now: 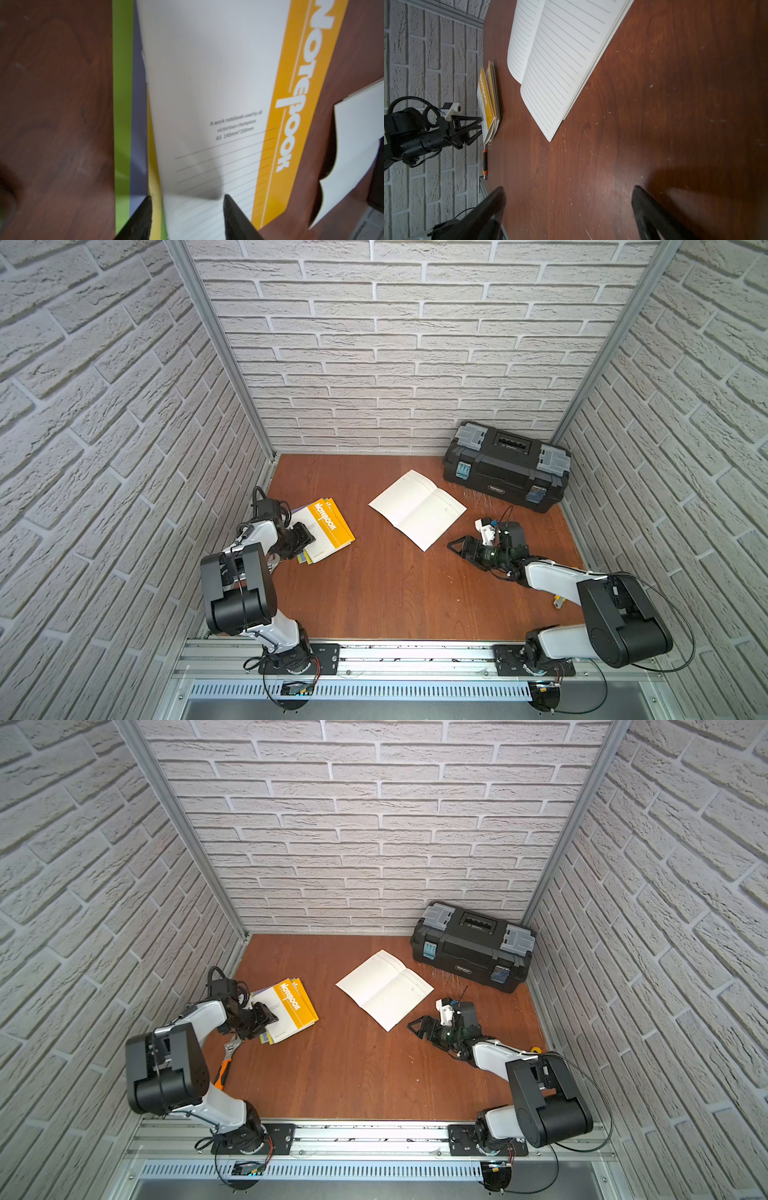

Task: Close the notebook
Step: Place the notebook at the notebook.

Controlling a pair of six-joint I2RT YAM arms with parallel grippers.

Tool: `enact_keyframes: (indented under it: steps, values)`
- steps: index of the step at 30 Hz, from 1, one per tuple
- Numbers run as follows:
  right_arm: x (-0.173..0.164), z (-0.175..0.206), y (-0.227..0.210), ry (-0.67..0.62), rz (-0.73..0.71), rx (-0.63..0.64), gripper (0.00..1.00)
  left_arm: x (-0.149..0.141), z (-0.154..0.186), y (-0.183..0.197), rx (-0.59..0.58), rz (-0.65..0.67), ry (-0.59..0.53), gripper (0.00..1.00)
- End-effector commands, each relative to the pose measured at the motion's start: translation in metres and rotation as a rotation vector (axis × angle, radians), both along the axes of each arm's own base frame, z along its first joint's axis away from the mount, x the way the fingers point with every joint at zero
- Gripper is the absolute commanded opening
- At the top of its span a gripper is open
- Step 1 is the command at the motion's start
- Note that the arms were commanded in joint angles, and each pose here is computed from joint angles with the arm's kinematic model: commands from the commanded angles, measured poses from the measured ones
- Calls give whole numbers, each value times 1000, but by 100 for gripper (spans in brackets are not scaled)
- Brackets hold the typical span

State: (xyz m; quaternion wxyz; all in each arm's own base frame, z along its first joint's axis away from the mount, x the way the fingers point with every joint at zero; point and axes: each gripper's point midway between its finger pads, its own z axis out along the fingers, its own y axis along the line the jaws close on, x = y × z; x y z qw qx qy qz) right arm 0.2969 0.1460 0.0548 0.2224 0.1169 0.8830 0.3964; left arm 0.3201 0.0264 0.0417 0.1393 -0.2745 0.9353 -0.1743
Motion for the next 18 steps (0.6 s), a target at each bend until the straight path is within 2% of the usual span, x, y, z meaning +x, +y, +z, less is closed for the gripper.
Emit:
enact_keyframes:
  steps: [1, 9, 12, 18]
  values:
    - [6, 8, 4, -37, 17, 12, 94, 0, 7, 7, 76, -13, -10, 60]
    - [4, 3, 3, -21, 22, -1, 94, -3, 66, 14, 334, -52, -84, 64]
    - [4, 1, 3, -7, 24, -5, 94, 1, 70, 6, 299, -41, -139, 63]
    - [5, 9, 1, -16, 10, -17, 94, 22, 50, -15, 149, -21, -197, 55]
